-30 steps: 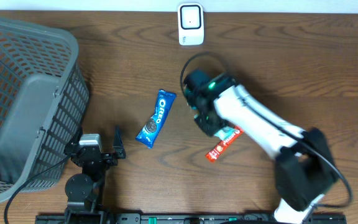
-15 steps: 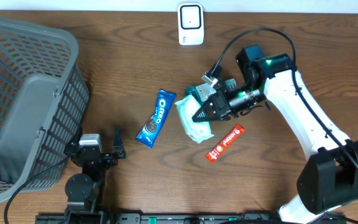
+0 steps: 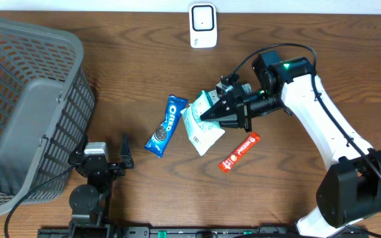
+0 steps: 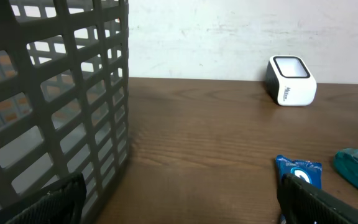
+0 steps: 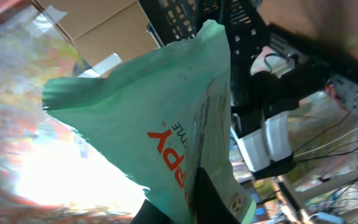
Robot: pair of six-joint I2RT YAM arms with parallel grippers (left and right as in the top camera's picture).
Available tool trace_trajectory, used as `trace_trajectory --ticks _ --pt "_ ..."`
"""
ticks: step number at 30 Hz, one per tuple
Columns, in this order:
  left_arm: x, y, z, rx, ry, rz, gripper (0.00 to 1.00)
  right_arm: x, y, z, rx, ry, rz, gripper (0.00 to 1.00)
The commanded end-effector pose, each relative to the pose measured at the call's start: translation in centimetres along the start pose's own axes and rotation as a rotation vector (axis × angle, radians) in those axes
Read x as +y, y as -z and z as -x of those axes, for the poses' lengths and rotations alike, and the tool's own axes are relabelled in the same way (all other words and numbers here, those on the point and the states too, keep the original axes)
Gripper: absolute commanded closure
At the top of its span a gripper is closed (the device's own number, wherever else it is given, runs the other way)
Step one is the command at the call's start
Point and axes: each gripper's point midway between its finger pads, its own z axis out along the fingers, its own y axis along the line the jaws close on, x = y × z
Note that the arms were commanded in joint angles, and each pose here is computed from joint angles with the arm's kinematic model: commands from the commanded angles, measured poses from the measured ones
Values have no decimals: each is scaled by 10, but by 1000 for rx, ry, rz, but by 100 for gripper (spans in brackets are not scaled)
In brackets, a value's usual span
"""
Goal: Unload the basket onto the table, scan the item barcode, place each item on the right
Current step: 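Carry the wipes pack up to the white scanner and hold it there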
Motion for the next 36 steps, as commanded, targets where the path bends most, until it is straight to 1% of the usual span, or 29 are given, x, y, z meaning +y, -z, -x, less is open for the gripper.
trace_trajectory --ticks 1,7,11,14,16,19,21,24,26,29,32,36 --pt "4 -1 -19 57 -18 22 2 12 3 -3 19 -67 71 99" --pt "4 -1 -19 57 -19 22 2 11 3 -3 15 -66 62 99" --pt "4 -1 -19 57 -19 22 2 -8 3 3 -26 -67 -42 98" --pt "4 -1 -19 57 -18 22 2 -32 7 19 -95 -36 -189 98" --pt "4 -1 -19 57 -19 22 2 -45 12 38 -163 58 -294 98" --pt "4 -1 -19 57 -19 22 2 -66 28 76 -307 196 -503 98" --pt "4 -1 -19 57 -18 22 2 -71 36 95 -377 274 -596 99" --pt "4 -1 -19 57 -18 22 2 -71 53 128 -509 426 -748 98" --pt "4 -1 -19 57 -18 22 2 -67 72 153 -636 533 -895 98" --pt "4 -1 -19 57 -19 22 2 -50 97 180 -825 646 -1066 99" --pt "4 -1 -19 57 -19 22 2 -26 103 198 -938 766 -1113 99" --pt "4 -1 -19 57 -18 22 2 -7 106 224 -1009 864 -1097 99"
